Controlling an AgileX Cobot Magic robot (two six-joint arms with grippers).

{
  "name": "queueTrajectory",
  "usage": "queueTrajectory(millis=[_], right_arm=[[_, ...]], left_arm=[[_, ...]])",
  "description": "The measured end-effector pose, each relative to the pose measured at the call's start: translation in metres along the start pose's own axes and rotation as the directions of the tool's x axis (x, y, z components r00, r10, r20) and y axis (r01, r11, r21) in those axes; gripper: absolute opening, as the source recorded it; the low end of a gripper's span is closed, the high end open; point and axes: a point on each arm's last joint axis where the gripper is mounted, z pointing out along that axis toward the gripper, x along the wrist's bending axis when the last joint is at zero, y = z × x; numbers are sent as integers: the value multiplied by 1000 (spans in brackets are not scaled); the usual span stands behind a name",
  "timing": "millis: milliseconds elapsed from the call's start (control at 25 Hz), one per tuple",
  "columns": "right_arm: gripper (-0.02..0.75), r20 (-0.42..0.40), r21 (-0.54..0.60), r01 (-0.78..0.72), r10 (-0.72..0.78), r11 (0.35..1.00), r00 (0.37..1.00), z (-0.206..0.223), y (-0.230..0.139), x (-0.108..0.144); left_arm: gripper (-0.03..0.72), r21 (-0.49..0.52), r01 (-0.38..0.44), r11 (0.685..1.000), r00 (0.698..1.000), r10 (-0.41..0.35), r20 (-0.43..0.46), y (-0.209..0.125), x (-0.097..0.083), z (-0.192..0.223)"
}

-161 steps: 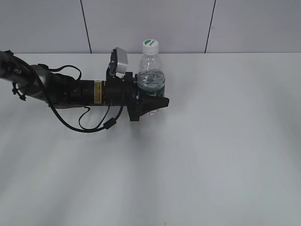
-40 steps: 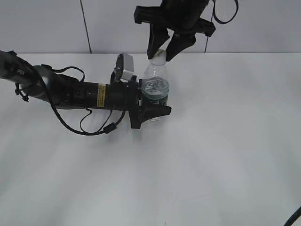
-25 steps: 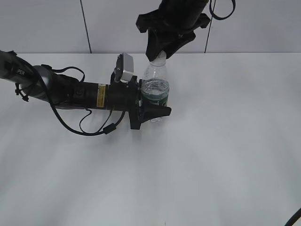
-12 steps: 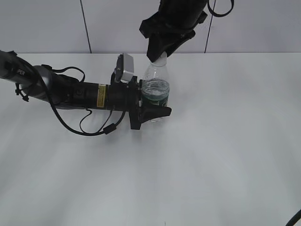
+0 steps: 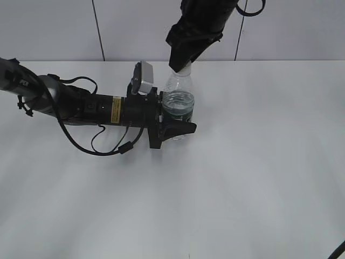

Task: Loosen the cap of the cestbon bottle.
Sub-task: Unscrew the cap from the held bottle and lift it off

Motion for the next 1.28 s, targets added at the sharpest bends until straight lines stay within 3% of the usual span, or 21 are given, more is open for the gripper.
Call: queueTrajectory(millis=[480,880,1280], right_arm=[[295,1,-1,262,-262,965,965,-1,0,0],[294,1,-1,466,-466,885,885,-1,0,1],[294,0,2,646,-646,764,764,-1,0,1]], left_arm=[[410,0,0,1000,1000,0,0,0,0,0],[410,3,-3,1000,1000,3,1,0,0,0],[410,5,-3,1000,1000,3,-1,0,0,0]])
